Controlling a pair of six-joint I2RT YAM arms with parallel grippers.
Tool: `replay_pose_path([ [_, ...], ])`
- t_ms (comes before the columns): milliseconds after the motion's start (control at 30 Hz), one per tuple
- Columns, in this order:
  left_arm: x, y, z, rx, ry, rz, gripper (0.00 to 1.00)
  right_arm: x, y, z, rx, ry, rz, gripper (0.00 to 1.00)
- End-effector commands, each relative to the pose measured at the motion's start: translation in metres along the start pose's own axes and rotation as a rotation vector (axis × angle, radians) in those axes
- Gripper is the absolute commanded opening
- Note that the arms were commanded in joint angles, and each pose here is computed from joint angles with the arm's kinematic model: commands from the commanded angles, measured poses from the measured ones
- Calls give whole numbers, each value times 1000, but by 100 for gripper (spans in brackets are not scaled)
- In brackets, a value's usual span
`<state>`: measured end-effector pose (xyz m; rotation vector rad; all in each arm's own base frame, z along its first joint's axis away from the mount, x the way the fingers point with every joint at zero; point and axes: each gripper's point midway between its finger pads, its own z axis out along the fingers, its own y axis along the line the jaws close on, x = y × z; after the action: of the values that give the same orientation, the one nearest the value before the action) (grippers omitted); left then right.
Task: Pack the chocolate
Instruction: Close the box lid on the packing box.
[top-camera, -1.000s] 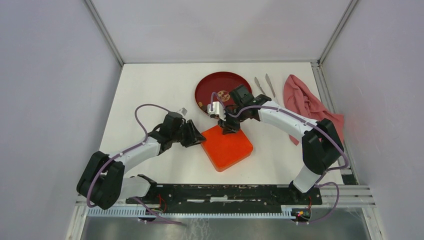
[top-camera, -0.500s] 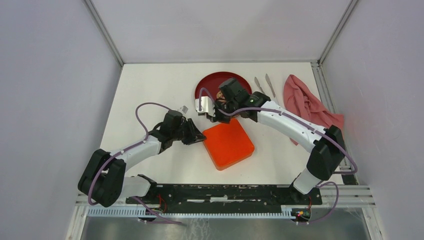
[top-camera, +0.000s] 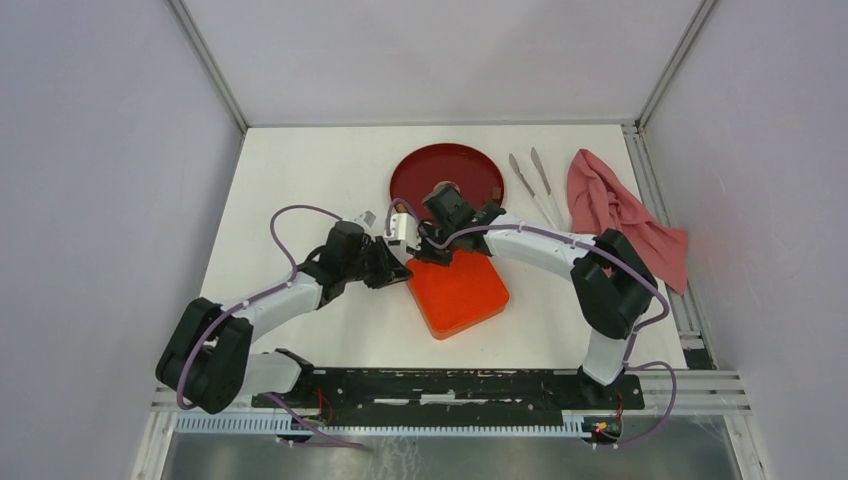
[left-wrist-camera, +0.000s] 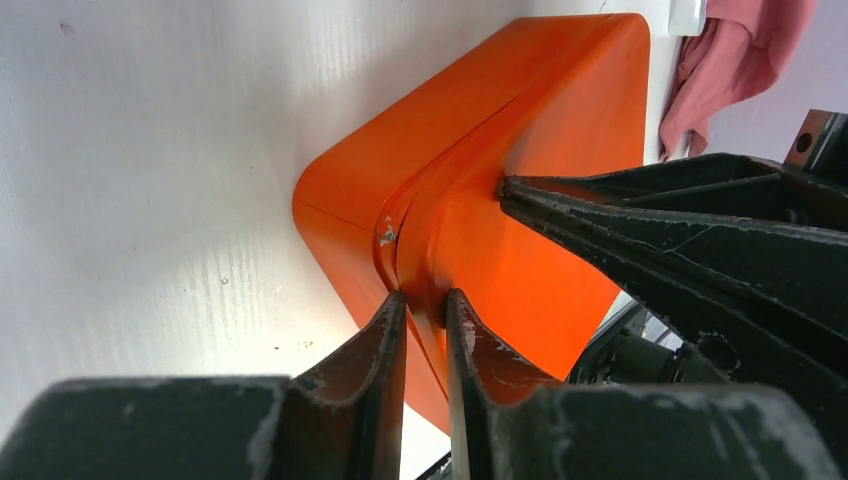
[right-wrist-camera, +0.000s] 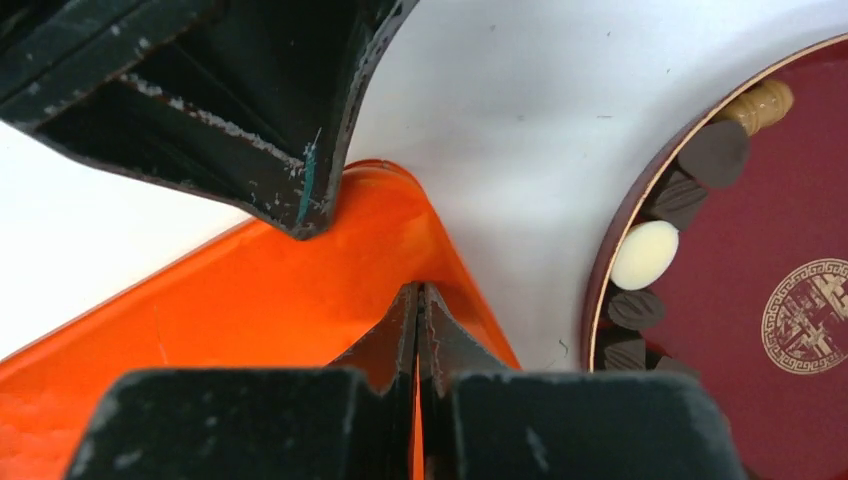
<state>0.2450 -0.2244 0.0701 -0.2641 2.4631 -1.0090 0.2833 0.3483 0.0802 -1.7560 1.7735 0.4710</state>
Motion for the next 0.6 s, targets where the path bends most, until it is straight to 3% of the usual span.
replay_pose_path([
  [0,31,48,-1,-163,83,-11,9,35,30,6,-125,118,82,0],
  [100,25,35,-3,-123,71,3,14,-9,23,-24,-192,-18,48,5],
  [167,12,15,-9,-67,39,26,18,-32,18,-49,-201,-93,15,17],
  [233,-6,-12,-22,-5,-21,62,36,-44,12,-76,-185,-167,6,32],
  [333,-36,-55,-54,91,-137,142,52,-33,6,-103,-148,-240,52,44],
  [400,-45,-68,-71,111,-184,180,55,-16,1,-117,-106,-272,99,50],
  [567,-51,-56,-79,43,-223,276,61,49,-10,-128,16,-280,293,74],
])
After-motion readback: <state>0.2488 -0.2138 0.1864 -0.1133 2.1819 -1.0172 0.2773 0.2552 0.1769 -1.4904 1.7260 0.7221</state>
